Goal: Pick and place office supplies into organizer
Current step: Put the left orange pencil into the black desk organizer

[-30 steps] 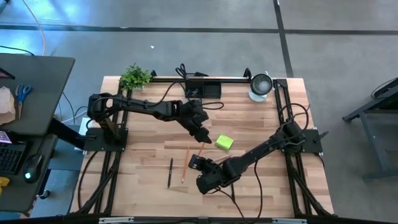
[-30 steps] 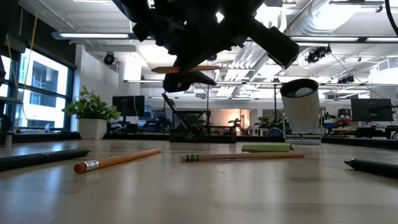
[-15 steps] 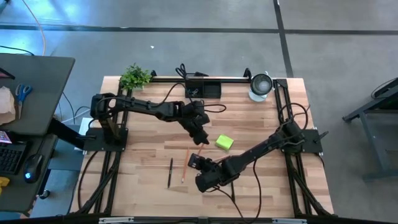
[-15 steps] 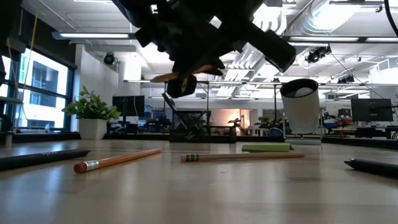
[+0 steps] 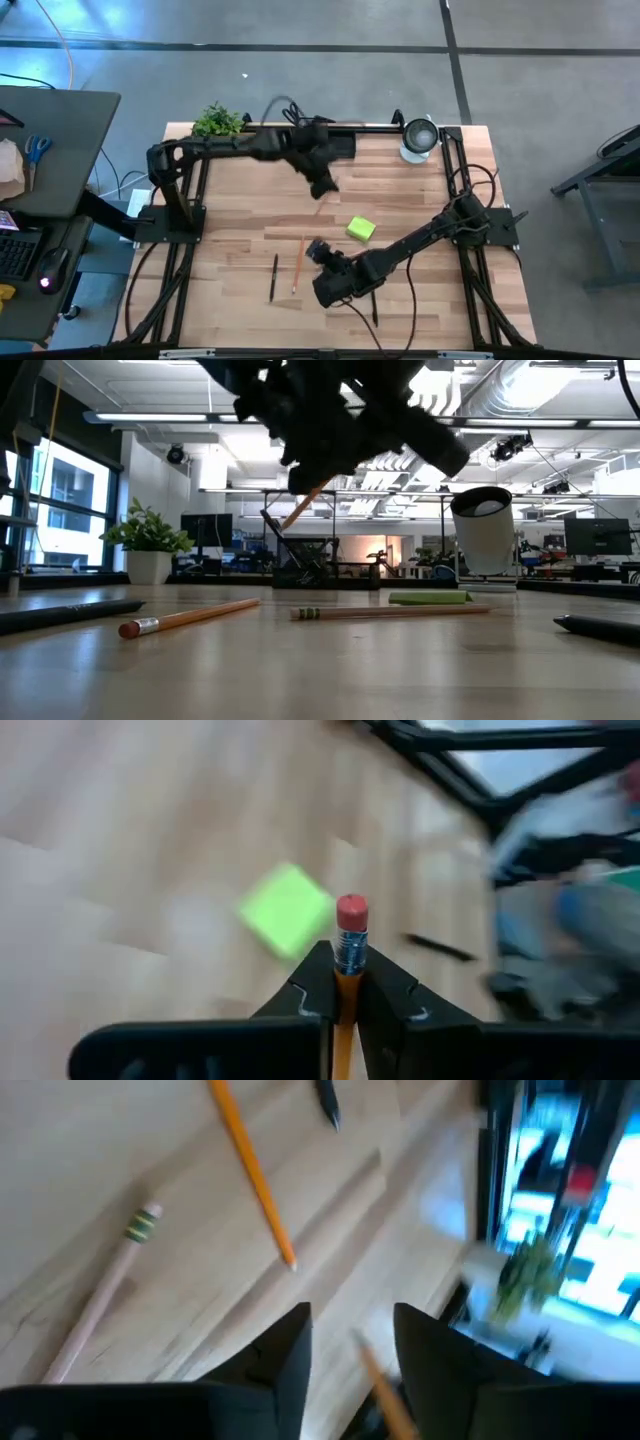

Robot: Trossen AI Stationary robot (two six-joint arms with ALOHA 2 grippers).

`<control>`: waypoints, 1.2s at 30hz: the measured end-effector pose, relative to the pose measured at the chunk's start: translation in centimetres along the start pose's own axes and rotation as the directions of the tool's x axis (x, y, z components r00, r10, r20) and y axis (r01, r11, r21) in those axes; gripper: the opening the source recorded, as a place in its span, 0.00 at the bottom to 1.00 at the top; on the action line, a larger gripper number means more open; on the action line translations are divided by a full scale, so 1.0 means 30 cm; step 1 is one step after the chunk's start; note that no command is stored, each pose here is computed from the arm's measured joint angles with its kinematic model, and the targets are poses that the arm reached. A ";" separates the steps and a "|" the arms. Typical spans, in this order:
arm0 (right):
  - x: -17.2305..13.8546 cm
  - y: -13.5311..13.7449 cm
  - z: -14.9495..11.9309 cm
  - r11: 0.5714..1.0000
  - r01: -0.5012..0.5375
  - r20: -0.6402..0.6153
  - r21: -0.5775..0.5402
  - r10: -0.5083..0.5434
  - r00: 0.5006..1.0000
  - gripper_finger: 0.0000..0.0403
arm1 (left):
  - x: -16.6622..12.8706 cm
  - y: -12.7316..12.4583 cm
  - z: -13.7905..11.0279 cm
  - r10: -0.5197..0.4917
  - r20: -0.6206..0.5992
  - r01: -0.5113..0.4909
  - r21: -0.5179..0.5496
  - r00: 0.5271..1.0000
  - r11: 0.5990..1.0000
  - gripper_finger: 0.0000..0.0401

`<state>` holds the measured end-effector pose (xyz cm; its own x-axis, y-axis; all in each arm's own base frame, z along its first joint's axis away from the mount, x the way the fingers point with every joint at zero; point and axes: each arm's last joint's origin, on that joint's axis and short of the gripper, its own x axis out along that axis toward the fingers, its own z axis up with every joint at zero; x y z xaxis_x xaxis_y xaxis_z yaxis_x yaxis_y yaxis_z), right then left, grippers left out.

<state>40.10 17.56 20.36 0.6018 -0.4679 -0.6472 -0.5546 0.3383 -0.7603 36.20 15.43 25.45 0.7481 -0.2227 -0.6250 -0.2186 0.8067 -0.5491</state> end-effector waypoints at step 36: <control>-0.232 0.028 -0.842 0.156 -0.015 0.044 0.988 -0.185 0.982 0.10 | -0.394 0.312 0.140 0.153 0.401 -0.299 0.333 0.903 0.894 0.01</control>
<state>20.92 0.47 25.62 0.7188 -0.4858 -0.4973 0.4717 0.8663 -0.1644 27.94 27.90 30.02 0.8935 0.1418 -0.4262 -0.2108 0.9702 -0.1191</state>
